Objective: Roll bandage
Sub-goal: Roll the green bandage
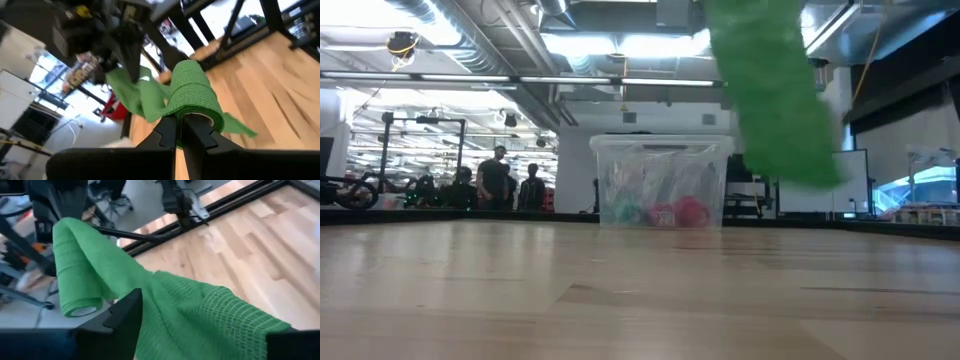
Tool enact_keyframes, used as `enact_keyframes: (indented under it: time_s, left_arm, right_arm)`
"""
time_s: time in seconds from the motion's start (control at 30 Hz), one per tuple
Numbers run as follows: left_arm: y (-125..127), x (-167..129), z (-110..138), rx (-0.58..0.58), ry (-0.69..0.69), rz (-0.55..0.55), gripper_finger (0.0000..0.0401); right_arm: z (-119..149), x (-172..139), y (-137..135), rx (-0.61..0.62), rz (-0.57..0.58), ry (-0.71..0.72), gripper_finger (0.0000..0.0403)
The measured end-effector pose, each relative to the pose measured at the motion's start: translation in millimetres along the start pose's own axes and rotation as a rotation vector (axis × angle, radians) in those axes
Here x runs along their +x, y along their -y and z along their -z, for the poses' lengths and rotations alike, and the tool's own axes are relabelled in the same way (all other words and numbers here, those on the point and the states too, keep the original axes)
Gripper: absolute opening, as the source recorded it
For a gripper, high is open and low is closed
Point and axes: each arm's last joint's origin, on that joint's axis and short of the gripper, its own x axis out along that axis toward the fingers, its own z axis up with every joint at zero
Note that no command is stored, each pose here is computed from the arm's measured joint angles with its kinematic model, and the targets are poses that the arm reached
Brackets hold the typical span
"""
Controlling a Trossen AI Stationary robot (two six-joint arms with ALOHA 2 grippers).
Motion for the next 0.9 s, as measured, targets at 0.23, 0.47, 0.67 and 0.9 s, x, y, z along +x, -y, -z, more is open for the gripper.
enact_keyframes:
  time_s: [0.23,0.47,0.67,0.9]
  left_arm:
    - [5,-1,15,-0.024,-0.116,0.033,0.0001]
    - [3,1,17,-0.058,-0.133,0.024,0.0002]
    - [4,0,25,-0.033,-0.193,0.034,0.0002]
    - [1,4,22,-0.104,-0.171,0.015,0.0001]
  right_arm:
    - [7,13,4,0.016,0.000,-0.091,0.0239]
    - [-19,-25,7,0.073,-0.049,-0.171,0.0291]
    - [-32,-65,-2,0.088,0.039,-0.161,0.0305]
    - [-19,-68,-12,0.029,0.029,-0.248,0.0305]
